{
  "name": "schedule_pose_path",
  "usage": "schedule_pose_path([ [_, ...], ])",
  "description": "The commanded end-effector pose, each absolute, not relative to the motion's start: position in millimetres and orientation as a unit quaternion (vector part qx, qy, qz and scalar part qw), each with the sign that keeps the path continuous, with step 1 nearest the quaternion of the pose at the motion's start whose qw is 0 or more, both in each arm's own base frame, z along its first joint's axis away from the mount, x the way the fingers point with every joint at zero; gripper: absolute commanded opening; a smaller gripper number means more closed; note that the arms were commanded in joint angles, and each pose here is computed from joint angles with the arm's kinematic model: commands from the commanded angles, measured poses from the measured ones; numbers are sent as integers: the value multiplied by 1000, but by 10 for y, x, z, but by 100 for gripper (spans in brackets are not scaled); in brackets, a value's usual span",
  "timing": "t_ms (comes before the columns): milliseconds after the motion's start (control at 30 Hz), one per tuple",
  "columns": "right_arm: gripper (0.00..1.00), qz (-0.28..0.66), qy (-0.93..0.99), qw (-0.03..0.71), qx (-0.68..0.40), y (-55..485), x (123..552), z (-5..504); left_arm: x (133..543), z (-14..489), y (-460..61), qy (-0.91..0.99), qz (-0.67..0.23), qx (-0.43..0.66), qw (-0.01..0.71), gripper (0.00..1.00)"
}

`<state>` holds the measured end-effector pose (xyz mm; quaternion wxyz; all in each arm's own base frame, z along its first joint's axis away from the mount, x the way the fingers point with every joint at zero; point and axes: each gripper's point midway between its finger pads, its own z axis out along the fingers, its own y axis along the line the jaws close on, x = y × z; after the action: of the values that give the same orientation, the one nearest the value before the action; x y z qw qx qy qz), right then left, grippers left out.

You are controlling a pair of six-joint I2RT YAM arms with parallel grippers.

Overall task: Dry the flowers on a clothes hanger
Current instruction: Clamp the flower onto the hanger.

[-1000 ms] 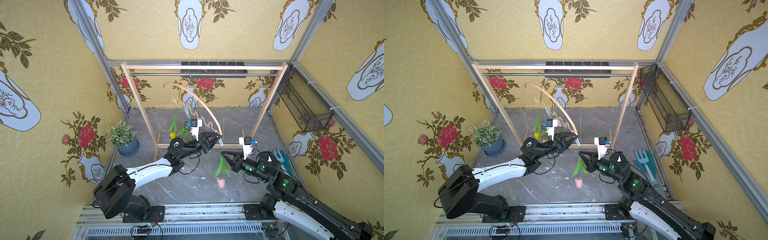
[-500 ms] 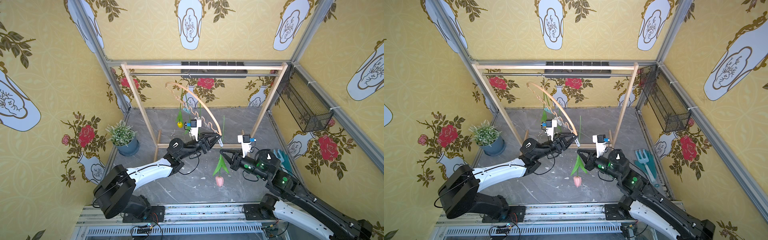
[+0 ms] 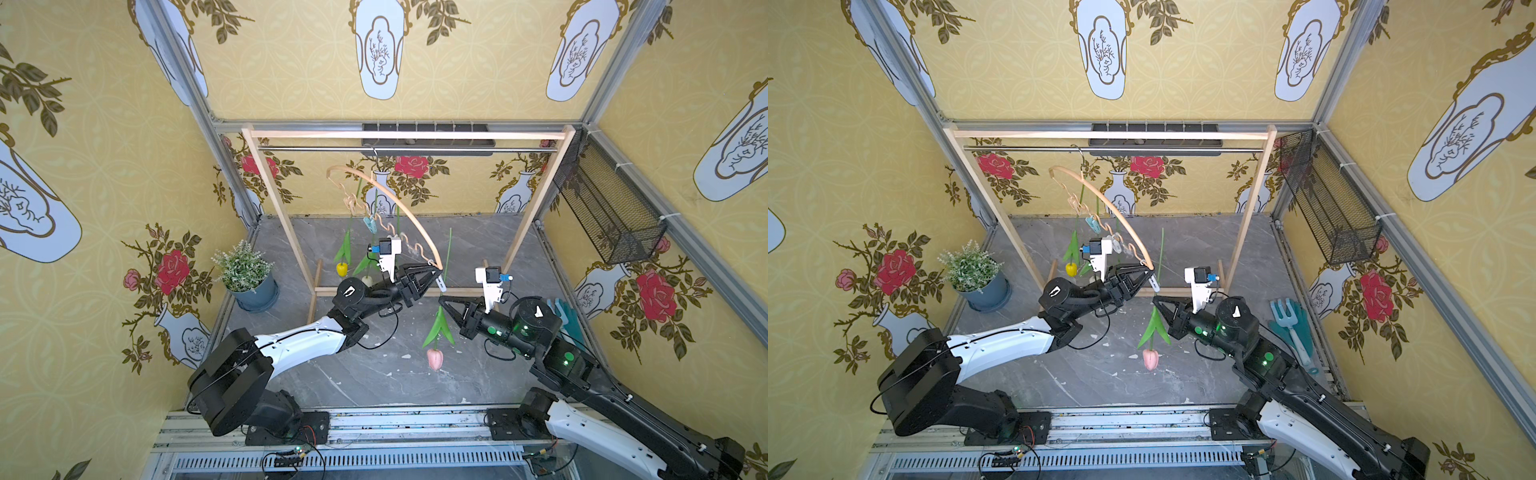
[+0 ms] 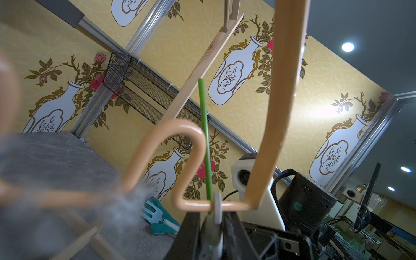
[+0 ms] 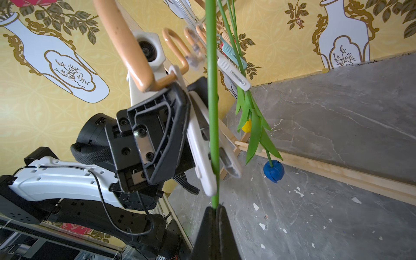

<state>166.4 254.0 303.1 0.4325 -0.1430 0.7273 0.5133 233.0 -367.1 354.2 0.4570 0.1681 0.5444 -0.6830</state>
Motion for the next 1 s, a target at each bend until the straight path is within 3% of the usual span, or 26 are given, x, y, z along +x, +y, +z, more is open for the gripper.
schedule_pose_path([
  [0, 0, 535, 695, 454, -156, 2558, 1626, 3277, 2324, 3522, -3674, 542, -684, 170, 457, 7],
  [100, 0, 536, 694, 455, -156, 2556, 1621, 3293, 2332, 3510, -3682, 544, -685, 169, 455, 17],
  [267, 0, 539, 690, 457, -157, 2561, 1615, 3326, 2337, 3510, -3681, 544, -685, 167, 456, 16],
  [967, 0, 543, 684, 460, -158, 2572, 1616, 3401, 2317, 3526, -3619, 539, -679, 167, 469, 49],
])
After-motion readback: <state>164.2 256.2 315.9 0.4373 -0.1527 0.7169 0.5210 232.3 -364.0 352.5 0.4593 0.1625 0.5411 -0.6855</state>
